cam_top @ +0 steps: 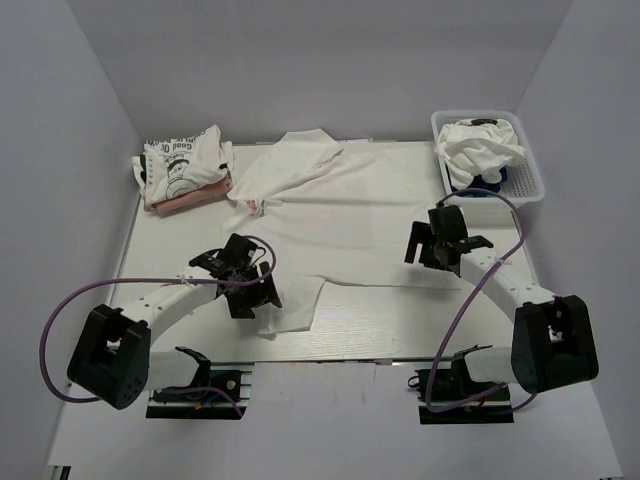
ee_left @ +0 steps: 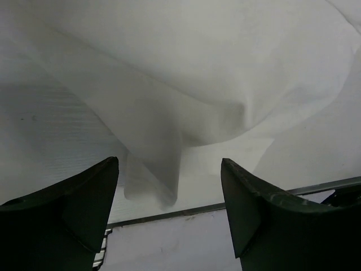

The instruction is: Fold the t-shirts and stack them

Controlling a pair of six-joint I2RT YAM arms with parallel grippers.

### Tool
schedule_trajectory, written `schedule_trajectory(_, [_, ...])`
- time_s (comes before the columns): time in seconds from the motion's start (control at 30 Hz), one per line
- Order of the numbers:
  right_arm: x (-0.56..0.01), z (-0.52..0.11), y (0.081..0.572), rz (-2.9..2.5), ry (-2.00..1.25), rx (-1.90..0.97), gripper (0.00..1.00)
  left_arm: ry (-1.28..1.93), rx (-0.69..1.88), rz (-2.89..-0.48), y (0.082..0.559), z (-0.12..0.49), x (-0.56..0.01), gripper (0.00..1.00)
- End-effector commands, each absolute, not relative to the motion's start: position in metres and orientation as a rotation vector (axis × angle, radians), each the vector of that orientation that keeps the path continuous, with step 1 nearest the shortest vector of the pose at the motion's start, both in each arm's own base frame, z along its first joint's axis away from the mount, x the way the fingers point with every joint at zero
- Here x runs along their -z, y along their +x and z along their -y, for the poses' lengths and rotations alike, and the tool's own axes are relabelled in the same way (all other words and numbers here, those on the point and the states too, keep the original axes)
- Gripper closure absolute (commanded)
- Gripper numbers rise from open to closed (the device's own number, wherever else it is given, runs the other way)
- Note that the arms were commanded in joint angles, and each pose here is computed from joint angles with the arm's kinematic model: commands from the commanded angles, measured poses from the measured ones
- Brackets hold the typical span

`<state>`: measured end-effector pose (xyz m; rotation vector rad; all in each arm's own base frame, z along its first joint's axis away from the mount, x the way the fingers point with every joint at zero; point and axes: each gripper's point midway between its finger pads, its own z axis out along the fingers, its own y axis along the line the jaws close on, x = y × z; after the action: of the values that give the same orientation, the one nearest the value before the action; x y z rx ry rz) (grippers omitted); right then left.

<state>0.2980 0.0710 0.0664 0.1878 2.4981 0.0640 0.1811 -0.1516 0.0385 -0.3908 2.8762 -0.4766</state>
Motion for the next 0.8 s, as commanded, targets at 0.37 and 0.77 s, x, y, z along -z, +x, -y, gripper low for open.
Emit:
schedule_trajectory(0.37, [-0.042,-0.067,0.275,-2.573,0.221,-0.046,0.10,-0.441,0.445,-2.896,0.164,0.157,-0.041,1.00])
schedule_trajectory(0.77, [-0.027,-0.048,0.269,-2.610,0.333,0.089,0.10,-0.868,0.068,-2.903,0.107,0.092,-0.040,0.96])
